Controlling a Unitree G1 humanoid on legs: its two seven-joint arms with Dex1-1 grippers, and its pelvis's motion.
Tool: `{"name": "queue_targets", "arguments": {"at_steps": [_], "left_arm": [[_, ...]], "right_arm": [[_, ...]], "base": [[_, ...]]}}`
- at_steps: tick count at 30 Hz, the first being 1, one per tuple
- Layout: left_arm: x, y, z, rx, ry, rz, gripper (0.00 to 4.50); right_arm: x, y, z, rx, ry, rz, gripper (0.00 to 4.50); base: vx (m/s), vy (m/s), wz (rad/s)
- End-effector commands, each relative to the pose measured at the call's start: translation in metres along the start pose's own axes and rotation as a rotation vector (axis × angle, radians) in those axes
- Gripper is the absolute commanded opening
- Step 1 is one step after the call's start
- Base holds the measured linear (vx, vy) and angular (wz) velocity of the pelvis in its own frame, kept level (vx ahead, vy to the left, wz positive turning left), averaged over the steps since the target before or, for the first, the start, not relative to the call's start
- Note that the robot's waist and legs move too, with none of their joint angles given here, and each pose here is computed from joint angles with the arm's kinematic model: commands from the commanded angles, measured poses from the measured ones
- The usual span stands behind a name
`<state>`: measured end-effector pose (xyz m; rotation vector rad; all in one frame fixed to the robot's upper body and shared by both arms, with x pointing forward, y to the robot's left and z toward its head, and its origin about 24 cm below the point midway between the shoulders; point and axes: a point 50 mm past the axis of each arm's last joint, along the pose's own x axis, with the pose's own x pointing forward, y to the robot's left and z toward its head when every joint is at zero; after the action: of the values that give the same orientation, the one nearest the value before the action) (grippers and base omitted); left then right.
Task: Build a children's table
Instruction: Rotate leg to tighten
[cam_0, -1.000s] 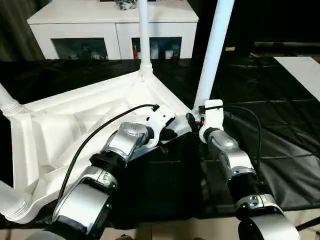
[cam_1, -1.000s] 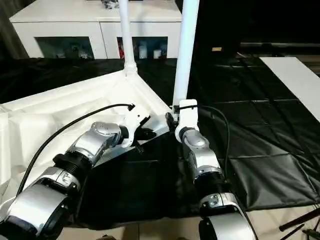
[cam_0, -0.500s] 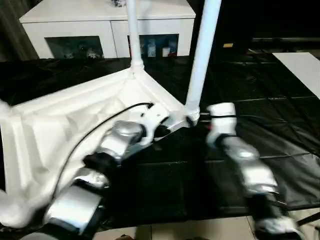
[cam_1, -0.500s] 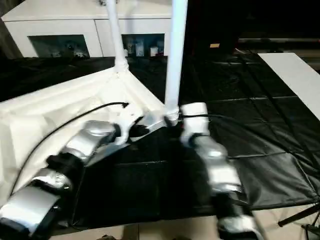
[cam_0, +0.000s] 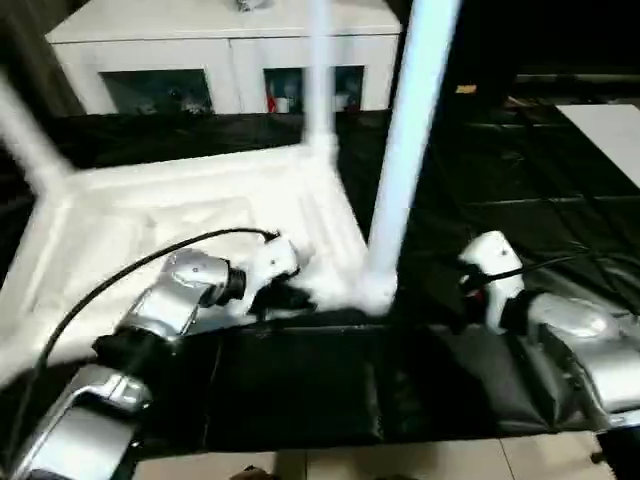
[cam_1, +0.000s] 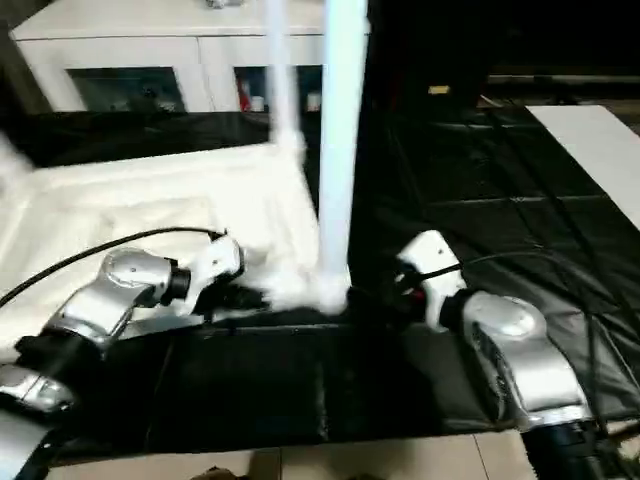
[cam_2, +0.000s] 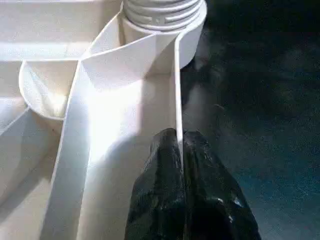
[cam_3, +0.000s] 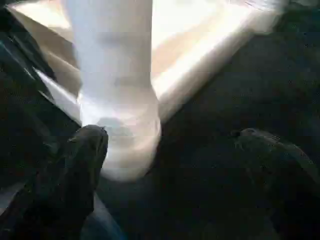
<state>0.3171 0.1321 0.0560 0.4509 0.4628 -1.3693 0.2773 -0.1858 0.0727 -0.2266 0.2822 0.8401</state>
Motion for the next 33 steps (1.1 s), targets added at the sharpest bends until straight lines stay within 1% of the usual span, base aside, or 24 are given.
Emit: {"name": "queue_targets", "arguments": {"at_steps": [1, 5, 9, 12, 17, 19, 25, 28, 30, 31, 33], "left_arm": [[0.007, -0.007, 0.007, 0.05, -0.002, -0.074, 0.0], [0.004, -0.011, 0.011, 0.069, -0.002, -0.104, 0.0], [0.003, -0.013, 0.013, 0.075, -0.008, -0.115, 0.0], [0.003, -0.013, 0.014, 0.079, -0.008, -0.113, 0.0], [0.004, -0.015, 0.015, 0.079, -0.009, -0.116, 0.0], [0.005, -0.016, 0.014, 0.077, -0.005, -0.123, 0.0], [0.006, -0.016, 0.014, 0.077, -0.004, -0.125, 0.0], [0.006, -0.016, 0.014, 0.077, -0.001, -0.125, 0.0], [0.006, -0.016, 0.014, 0.076, 0.001, -0.125, 0.0], [0.006, -0.016, 0.014, 0.075, 0.001, -0.125, 0.0], [0.006, -0.017, 0.014, 0.073, 0.002, -0.125, 0.0]], "right_arm": [[0.003, 0.005, 0.002, -0.011, 0.004, 0.042, 4.46], [0.01, 0.018, 0.003, -0.016, 0.021, 0.184, 4.46], [0.011, 0.022, 0.003, -0.027, 0.035, 0.243, 4.46], [0.011, 0.022, 0.002, -0.028, 0.047, 0.269, 4.46], [0.015, 0.019, -0.001, -0.027, 0.061, 0.266, 4.46], [0.019, 0.019, 0.0, -0.026, 0.057, 0.274, 4.46], [0.023, 0.019, 0.002, -0.011, 0.035, 0.294, 4.46], [0.023, 0.021, 0.0, -0.012, 0.049, 0.316, 4.1], [0.023, 0.021, 0.0, -0.009, 0.054, 0.328, 4.07], [0.023, 0.021, -0.001, -0.007, 0.053, 0.331, 3.85], [0.023, 0.021, -0.001, -0.003, 0.053, 0.333, 3.68]], "base": [[0.0, 0.0, 0.0], [0.0, 0.0, 0.0], [0.0, 0.0, 0.0], [0.0, 0.0, 0.0], [0.0, 0.0, 0.0], [0.0, 0.0, 0.0], [0.0, 0.0, 0.0], [0.0, 0.0, 0.0], [0.0, 0.0, 0.0], [0.0, 0.0, 0.0], [0.0, 0.0, 0.0]]}}
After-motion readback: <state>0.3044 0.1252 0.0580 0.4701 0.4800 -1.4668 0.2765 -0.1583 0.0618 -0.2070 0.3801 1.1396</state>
